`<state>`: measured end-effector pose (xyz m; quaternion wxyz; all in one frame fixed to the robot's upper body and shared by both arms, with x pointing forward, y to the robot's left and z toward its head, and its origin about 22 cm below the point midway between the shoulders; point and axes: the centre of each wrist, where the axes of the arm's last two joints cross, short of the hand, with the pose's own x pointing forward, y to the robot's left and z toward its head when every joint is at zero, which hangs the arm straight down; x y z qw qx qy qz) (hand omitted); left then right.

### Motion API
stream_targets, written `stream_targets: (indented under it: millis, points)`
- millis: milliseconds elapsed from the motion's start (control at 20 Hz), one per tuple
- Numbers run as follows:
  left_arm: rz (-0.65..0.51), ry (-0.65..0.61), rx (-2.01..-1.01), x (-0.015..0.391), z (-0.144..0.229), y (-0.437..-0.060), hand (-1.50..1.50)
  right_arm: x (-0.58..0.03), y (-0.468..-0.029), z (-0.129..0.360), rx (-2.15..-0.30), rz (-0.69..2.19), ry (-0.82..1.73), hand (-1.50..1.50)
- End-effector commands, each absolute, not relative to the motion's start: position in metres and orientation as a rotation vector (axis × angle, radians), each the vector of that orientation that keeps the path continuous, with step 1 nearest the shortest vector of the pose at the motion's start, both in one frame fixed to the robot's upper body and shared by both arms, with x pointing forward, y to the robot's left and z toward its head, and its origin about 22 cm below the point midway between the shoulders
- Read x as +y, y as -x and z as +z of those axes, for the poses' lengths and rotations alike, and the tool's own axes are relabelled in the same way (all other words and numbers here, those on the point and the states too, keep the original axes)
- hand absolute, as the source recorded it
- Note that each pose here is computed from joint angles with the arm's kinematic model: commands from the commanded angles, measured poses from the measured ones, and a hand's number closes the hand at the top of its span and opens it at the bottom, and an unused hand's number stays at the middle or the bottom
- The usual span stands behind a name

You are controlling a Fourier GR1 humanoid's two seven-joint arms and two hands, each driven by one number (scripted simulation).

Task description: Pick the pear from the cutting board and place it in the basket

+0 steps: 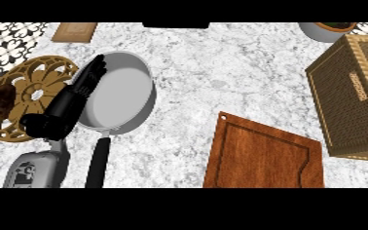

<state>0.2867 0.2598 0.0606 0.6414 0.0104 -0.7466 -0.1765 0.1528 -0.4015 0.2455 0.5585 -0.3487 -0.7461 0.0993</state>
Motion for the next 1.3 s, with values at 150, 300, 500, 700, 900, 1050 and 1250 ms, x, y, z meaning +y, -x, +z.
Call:
stream_targets:
  millis: [150,300,500,700,900,1050,1250]
  points:
    - [-0.389,-0.027,-1.694,0.265,0.057,-0.288,0.00,-0.436,-0.208,0.243,-1.684,0.197,0.869,1.50]
    - [-0.397,-0.034,-1.708,0.252,0.063,-0.285,0.00,-0.450,-0.231,0.216,-1.692,0.204,0.837,1.50]
    - [-0.396,-0.047,-1.709,0.256,0.057,-0.283,0.00,-0.472,-0.243,0.172,-1.660,0.239,0.830,1.50]
    - [-0.386,-0.045,-1.684,0.266,0.063,-0.275,0.00,-0.487,-0.263,0.169,-1.676,0.238,0.868,1.50]
    - [-0.386,-0.045,-1.686,0.251,0.054,-0.282,0.00,-0.499,-0.272,0.133,-1.724,0.203,0.926,1.50]
    - [-0.382,-0.018,-1.692,0.269,0.064,-0.283,0.00,-0.514,-0.269,0.130,-1.745,0.212,0.948,1.50]
    - [-0.399,-0.044,-1.690,0.255,0.058,-0.289,0.00,-0.511,-0.293,0.154,-1.789,-0.016,0.885,1.50]
